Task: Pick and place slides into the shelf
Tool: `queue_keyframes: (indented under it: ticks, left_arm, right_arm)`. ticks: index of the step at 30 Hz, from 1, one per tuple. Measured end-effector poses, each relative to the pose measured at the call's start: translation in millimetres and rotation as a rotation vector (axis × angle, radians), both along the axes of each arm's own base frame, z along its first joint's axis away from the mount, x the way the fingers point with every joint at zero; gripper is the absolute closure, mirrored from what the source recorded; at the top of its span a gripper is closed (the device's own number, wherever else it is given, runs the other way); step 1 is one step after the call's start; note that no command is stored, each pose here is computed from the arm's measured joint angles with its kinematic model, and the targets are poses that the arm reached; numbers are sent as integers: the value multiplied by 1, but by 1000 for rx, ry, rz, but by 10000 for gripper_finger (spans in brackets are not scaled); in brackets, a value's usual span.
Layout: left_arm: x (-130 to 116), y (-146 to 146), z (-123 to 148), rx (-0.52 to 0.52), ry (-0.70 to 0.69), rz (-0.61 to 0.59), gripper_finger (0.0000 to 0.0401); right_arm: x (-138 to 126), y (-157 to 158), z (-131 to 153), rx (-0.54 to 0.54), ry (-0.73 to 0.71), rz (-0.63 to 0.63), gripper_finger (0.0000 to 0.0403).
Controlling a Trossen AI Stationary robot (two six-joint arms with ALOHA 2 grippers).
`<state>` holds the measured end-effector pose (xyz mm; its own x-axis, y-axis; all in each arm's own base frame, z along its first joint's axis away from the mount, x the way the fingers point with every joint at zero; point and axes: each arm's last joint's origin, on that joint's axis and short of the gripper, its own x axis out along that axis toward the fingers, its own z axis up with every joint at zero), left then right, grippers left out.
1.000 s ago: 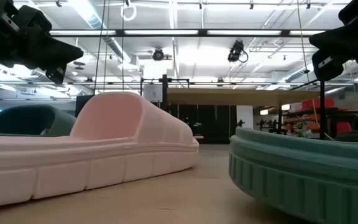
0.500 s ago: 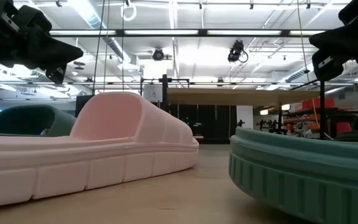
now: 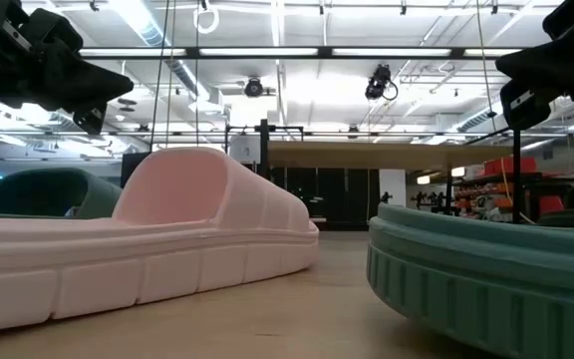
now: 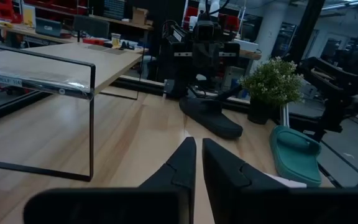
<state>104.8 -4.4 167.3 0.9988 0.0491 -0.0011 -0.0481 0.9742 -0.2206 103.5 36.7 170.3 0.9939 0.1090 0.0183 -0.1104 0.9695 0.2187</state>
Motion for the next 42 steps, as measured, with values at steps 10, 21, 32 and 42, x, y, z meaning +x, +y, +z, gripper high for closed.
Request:
queue_keyframes:
  ticks: [10,21,32,42]
  left_arm:
    - [0,0,0,0,0,0,362]
    - [0,0,0,0,0,0,371]
    - [0,0,0,0,0,0,364]
    - [0,0,0,0,0,0,366]
  right_arm:
    - [0,0,0,0,0,0,398]
    - [0,0,0,0,0,0,398]
    - [0,0,0,0,0,0,398]
    - [0,0,0,0,0,0,398]
